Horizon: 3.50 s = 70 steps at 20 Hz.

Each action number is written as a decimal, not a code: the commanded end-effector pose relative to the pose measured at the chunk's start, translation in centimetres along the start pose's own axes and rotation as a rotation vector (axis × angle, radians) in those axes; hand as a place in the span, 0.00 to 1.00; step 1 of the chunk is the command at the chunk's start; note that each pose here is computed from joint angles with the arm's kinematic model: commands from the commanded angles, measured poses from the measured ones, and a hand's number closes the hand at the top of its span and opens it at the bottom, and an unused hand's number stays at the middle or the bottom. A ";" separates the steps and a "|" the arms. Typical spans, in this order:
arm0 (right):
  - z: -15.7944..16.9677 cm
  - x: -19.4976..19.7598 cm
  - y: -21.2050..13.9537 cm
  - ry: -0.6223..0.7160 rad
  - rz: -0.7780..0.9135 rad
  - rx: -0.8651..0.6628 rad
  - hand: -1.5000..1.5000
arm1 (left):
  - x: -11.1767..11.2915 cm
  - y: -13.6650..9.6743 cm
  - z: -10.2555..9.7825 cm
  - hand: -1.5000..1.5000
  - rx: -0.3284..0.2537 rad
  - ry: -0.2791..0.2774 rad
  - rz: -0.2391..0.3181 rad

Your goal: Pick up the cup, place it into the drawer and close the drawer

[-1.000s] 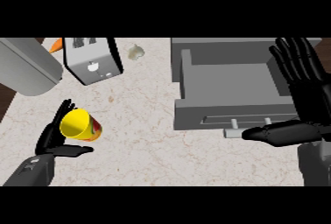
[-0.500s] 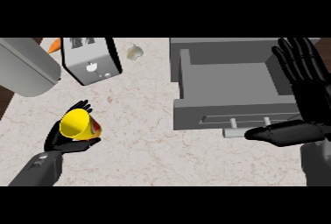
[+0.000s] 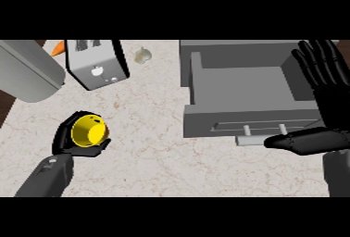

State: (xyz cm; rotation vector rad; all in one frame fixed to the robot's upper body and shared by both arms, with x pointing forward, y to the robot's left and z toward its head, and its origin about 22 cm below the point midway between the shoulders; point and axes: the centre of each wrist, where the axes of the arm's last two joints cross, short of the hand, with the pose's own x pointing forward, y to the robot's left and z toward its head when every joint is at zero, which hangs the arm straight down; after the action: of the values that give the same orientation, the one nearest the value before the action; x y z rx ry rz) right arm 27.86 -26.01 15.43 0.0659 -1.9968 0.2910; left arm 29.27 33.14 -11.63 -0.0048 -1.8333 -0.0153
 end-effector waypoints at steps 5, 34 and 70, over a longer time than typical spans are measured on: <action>0.4 0.8 -1.3 0.011 -0.005 -0.031 0.00 | -0.9 -3.3 -0.1 1.00 0.162 -0.229 0.086; 1.8 -0.1 -1.1 0.026 0.056 -0.076 0.00 | 21.8 -24.6 -20.3 1.00 -0.192 -0.311 0.075; -3.2 0.4 5.2 -0.115 -0.203 0.511 1.00 | 19.8 -29.0 -20.6 0.00 -0.276 -0.048 0.080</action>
State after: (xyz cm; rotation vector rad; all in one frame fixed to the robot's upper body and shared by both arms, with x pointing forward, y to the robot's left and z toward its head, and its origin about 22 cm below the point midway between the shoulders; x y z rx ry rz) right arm 29.84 -21.49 16.15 0.4579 -2.0122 0.5437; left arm 43.76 3.99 11.88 -0.1674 -1.8025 -0.2940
